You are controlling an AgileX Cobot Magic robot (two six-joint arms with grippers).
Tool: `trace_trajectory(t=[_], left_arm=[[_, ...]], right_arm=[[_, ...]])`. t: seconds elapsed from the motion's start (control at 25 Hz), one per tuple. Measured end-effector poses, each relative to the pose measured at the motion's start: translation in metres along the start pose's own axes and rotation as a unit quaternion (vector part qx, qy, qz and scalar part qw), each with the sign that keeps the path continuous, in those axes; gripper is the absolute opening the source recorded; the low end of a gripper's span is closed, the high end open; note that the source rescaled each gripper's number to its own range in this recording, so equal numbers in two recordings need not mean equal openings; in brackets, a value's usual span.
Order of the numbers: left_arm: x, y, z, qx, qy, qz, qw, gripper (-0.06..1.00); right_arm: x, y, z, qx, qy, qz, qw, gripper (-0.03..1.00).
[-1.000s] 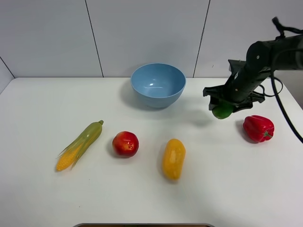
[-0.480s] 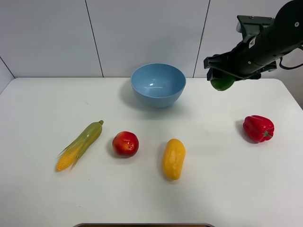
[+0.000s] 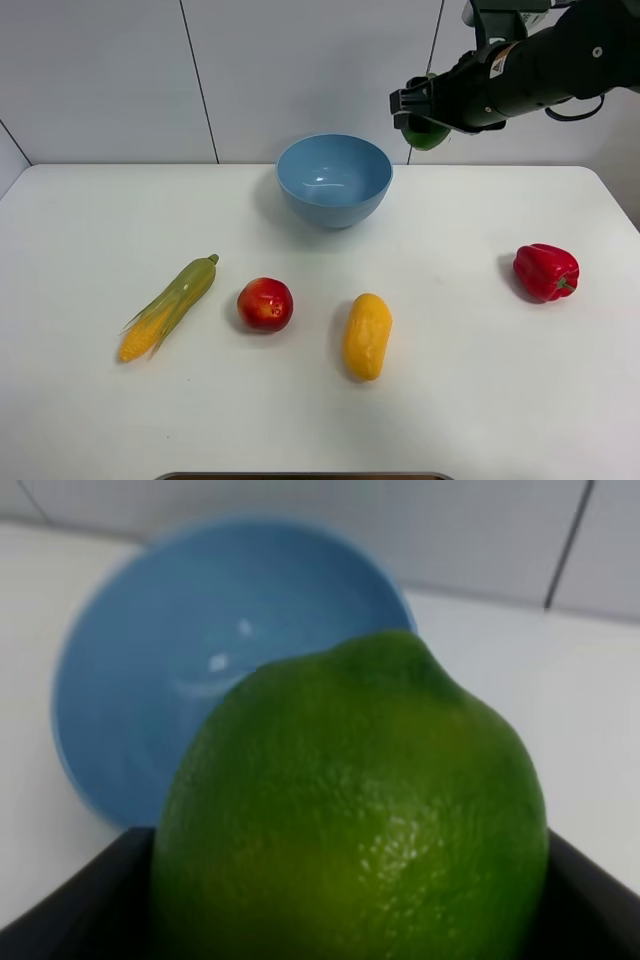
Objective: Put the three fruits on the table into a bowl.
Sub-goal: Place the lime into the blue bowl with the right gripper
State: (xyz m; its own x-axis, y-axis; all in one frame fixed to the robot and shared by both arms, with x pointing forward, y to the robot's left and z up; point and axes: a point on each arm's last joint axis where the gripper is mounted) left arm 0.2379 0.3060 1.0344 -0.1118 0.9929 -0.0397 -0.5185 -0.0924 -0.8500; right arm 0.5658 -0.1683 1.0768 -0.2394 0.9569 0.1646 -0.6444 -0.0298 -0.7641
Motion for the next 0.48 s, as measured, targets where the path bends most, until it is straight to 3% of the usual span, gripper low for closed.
trace_trajectory(t=[0.48], left_arm=[[0.000, 0.000, 0.000, 0.000, 0.000, 0.000, 1.000, 1.00]], right_arm=[[0.026, -0.035, -0.059, -0.013, -0.018, 0.056, 0.998, 0.32]])
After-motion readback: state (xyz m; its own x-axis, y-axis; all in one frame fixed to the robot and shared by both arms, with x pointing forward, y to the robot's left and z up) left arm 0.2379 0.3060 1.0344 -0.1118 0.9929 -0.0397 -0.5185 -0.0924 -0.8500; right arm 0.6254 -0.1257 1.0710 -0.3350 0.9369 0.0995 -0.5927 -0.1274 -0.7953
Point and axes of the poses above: a point on each arm's last joint axis where the gripper is mounted, z pointing back along that axis away from the gripper, x along the wrist's bending axis when the last joint is at zero, y = z × x
